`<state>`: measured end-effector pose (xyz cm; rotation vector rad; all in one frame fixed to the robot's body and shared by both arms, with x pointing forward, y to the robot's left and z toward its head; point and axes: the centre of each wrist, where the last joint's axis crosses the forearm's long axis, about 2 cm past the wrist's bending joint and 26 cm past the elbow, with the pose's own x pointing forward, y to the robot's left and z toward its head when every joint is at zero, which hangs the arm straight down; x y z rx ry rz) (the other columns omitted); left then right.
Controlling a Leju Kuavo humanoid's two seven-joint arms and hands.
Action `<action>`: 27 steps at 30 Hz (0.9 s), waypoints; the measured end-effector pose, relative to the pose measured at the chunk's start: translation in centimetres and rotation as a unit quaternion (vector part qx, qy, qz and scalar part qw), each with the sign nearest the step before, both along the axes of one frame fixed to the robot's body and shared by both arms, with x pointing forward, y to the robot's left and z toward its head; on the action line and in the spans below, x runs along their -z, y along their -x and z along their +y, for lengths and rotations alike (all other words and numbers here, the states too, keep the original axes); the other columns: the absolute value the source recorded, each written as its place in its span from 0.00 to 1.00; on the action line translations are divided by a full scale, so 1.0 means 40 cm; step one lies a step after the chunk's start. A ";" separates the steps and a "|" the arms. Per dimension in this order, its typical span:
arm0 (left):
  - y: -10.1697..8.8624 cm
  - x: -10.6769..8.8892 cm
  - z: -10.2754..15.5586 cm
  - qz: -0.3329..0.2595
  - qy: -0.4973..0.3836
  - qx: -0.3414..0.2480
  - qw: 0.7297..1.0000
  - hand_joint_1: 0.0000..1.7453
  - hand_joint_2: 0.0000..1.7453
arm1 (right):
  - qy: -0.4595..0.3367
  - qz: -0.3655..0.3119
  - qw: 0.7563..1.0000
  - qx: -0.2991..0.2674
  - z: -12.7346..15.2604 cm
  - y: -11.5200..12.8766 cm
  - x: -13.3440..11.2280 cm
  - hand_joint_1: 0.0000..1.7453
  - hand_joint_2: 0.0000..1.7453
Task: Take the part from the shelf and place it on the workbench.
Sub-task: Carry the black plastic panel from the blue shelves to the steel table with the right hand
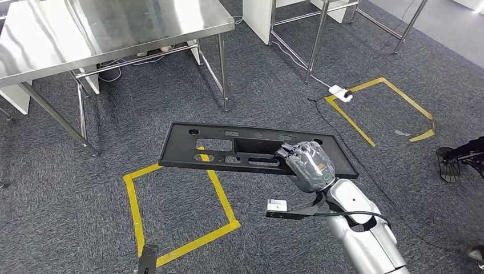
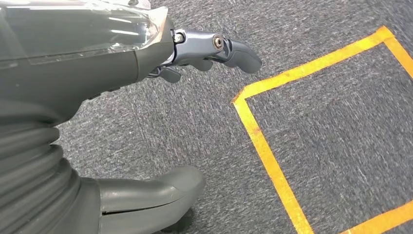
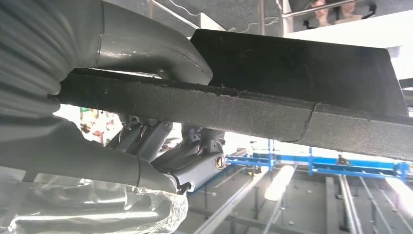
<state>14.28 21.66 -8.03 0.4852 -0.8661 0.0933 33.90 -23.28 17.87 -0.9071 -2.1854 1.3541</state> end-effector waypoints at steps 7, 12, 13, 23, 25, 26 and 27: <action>-0.008 -0.002 0.002 -0.002 -0.001 0.000 1.000 0.00 1.00 | 0.000 -0.004 1.000 0.001 0.001 -0.003 -0.004 0.99 1.00; -0.012 -0.004 0.000 -0.003 0.000 0.001 1.000 0.00 1.00 | 0.004 0.002 1.000 0.003 -0.006 0.001 0.007 0.99 1.00; -0.012 -0.004 0.000 -0.003 0.000 0.001 1.000 0.00 1.00 | 0.004 0.002 1.000 0.003 -0.007 0.001 0.007 0.99 1.00; -0.008 -0.002 0.005 -0.001 -0.001 0.001 1.000 0.00 1.00 | 0.002 -0.003 1.000 0.003 -0.004 -0.006 -0.002 0.99 1.00; -0.009 -0.002 0.006 0.000 -0.001 0.001 1.000 0.00 1.00 | 0.003 -0.002 1.000 0.004 -0.004 -0.005 -0.001 0.99 1.00; -0.008 -0.002 0.006 0.000 0.000 0.001 1.000 0.00 1.00 | 0.003 -0.001 1.000 0.003 -0.004 -0.005 0.001 0.99 1.00; -0.008 -0.002 0.007 0.001 0.000 0.000 1.000 0.00 1.00 | 0.003 0.000 1.000 0.003 -0.004 -0.004 0.002 0.99 1.00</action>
